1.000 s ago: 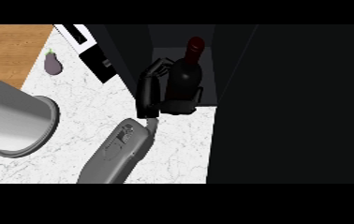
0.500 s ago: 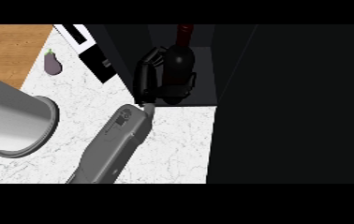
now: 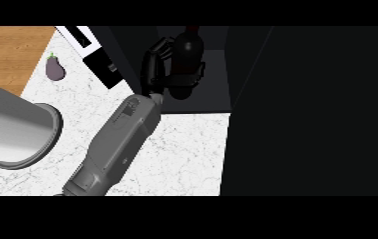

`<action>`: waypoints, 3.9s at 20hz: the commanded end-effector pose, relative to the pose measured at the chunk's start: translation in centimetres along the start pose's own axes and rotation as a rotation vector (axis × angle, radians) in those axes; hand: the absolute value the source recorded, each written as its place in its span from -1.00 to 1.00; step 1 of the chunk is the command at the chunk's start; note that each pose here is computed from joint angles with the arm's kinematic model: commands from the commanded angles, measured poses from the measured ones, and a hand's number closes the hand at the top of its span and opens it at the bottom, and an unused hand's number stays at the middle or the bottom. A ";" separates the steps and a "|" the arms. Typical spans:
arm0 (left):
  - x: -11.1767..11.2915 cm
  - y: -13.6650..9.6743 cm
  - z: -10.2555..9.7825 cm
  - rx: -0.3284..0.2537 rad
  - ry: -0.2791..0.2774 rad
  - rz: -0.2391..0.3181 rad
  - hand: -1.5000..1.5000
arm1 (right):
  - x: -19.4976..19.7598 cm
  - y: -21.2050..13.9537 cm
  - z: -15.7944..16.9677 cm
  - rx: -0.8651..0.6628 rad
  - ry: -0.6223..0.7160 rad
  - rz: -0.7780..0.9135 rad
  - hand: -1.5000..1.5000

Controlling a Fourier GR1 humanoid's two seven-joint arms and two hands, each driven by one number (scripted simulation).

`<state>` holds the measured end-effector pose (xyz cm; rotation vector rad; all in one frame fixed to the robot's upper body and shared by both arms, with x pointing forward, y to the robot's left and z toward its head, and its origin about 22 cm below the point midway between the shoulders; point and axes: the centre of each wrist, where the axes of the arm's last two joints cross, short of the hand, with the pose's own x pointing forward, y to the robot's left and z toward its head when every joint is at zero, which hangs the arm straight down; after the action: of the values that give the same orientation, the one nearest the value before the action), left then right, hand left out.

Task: Pick up the wine, place it into the cabinet and close the cabinet

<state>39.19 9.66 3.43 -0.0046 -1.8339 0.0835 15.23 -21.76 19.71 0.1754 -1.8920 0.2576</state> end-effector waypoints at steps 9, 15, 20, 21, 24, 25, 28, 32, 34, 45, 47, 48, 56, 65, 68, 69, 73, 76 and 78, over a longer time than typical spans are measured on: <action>-0.1 -0.6 -2.8 0.065 -0.094 -0.111 1.00 | 1.9 -0.1 1.6 0.056 -0.037 -0.029 -1.00; 0.4 -0.8 -4.0 0.090 -0.113 -0.114 1.00 | 1.2 -0.1 -0.2 0.057 -0.052 -0.038 -1.00; 0.1 -0.4 -4.1 0.119 -0.070 -0.070 1.00 | 0.7 -0.1 -0.1 0.075 -0.045 -0.050 -1.00; -0.4 0.2 -3.9 0.131 -0.044 -0.056 1.00 | 1.1 -0.1 1.2 0.056 -0.034 -0.061 -1.00; -0.2 0.2 -4.1 0.170 -0.018 0.019 1.00 | 1.0 -0.1 1.5 0.057 -0.062 -0.037 -1.00; -0.1 0.0 -4.3 0.173 -0.015 0.013 1.00 | 0.5 0.3 0.4 0.068 -0.055 -0.056 -1.00; -0.7 0.9 -4.1 0.180 -0.007 0.052 1.00 | 0.6 0.2 0.4 0.067 -0.039 -0.042 -1.00; -0.6 1.4 -4.4 0.188 -0.002 0.040 1.00 | -0.2 0.0 1.5 0.077 -0.059 -0.051 -1.00; -1.0 0.5 -3.9 0.187 -0.008 0.041 1.00 | -0.1 -0.3 0.7 0.084 -0.043 -0.055 -1.00; -1.0 1.9 -4.4 0.204 -0.003 -0.100 -1.00 | 1.1 -0.2 0.6 0.078 -0.077 -0.026 -1.00; -1.4 2.0 -4.1 0.192 0.004 -0.089 -1.00 | 0.3 0.3 0.1 0.073 -0.063 -0.047 -1.00; -1.9 3.4 -3.8 0.189 -0.008 -0.102 -1.00 | 0.7 0.8 0.3 0.077 -0.071 -0.051 -1.00; -4.1 2.6 -1.5 0.160 0.012 -0.189 -1.00 | 0.6 1.5 -0.3 0.062 -0.058 -0.071 -1.00; -4.5 3.1 -1.2 0.230 -0.024 -0.162 -1.00 | 0.1 0.7 -1.0 0.091 -0.071 -0.044 -1.00; -3.3 4.2 -2.6 0.208 -0.003 -0.121 -1.00 | 0.8 0.4 -0.8 0.084 -0.070 -0.038 -1.00; -3.4 3.2 -2.3 0.199 -0.019 -0.130 -1.00 | 1.6 0.9 -0.8 0.097 -0.072 -0.045 -1.00; -4.7 4.8 -1.3 0.161 -0.049 -0.096 -1.00 | 0.3 1.4 -0.3 0.094 -0.067 -0.056 -1.00; -4.1 3.3 -1.7 0.125 -0.041 -0.091 -1.00 | 0.9 0.5 -0.5 0.099 -0.053 -0.034 -1.00; -4.7 3.8 -1.1 0.111 -0.041 -0.100 -1.00 | 0.9 1.1 -0.6 0.102 -0.063 -0.056 -1.00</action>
<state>42.10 11.23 0.82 0.1609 -1.8926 0.1183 16.21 -20.45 20.13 0.2723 -1.9183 0.3213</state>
